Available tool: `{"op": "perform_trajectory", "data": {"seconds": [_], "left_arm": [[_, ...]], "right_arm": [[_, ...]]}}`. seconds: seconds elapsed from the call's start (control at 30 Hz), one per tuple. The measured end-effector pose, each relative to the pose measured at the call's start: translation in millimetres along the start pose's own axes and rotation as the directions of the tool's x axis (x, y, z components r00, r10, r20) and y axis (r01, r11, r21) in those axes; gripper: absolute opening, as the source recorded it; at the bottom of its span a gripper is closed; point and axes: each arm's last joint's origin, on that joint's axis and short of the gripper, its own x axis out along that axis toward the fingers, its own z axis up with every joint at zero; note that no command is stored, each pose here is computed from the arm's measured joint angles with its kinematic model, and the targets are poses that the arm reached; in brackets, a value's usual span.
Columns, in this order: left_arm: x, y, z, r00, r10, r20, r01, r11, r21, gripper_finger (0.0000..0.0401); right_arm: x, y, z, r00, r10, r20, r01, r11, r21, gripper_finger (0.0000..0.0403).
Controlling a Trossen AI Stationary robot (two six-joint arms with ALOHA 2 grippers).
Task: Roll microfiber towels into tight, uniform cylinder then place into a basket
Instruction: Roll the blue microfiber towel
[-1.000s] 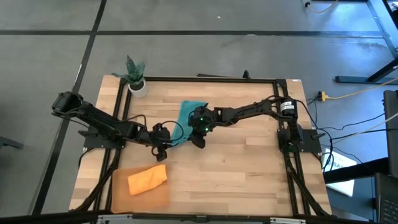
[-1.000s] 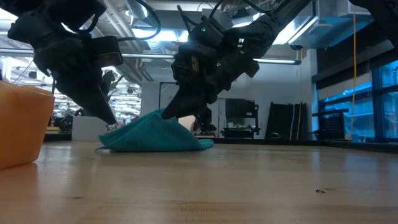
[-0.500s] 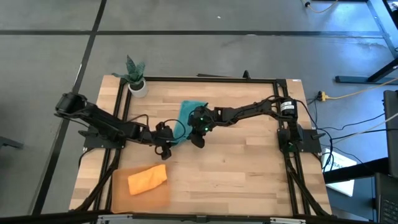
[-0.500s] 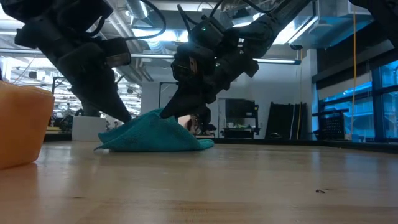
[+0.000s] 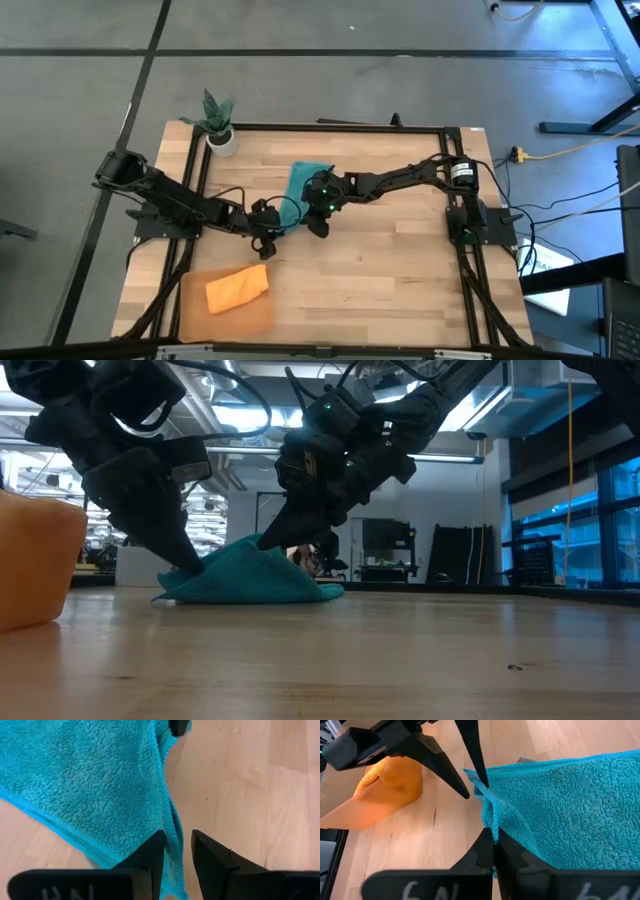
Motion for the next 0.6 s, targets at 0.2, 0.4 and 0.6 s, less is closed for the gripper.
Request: {"op": "perform_trajectory", "data": {"seconds": [0.2, 0.4, 0.6], "left_arm": [[4.1, 0.9, -4.2, 0.999, 0.017, -0.031, -0.017, 1.0, 0.01, 0.009], [8.8, 0.9, -9.1, 0.997, 0.007, -0.076, -0.006, 1.0, 0.019, 0.009], [8.7, 0.8, -9.4, 0.997, -0.001, -0.083, 0.003, 1.0, 0.019, 0.0054]], "right_arm": [[0.0, 0.1, 0.2, 1.0, 0.001, 0.002, -0.001, 1.0, -0.002, 0.0004], [0.0, 0.1, 0.3, 1.0, 0.001, 0.003, -0.001, 1.0, -0.002, 0.0004], [0.0, 0.3, 0.2, 1.0, 0.008, 0.0, -0.008, 1.0, 0.018, 0.0004]]}}
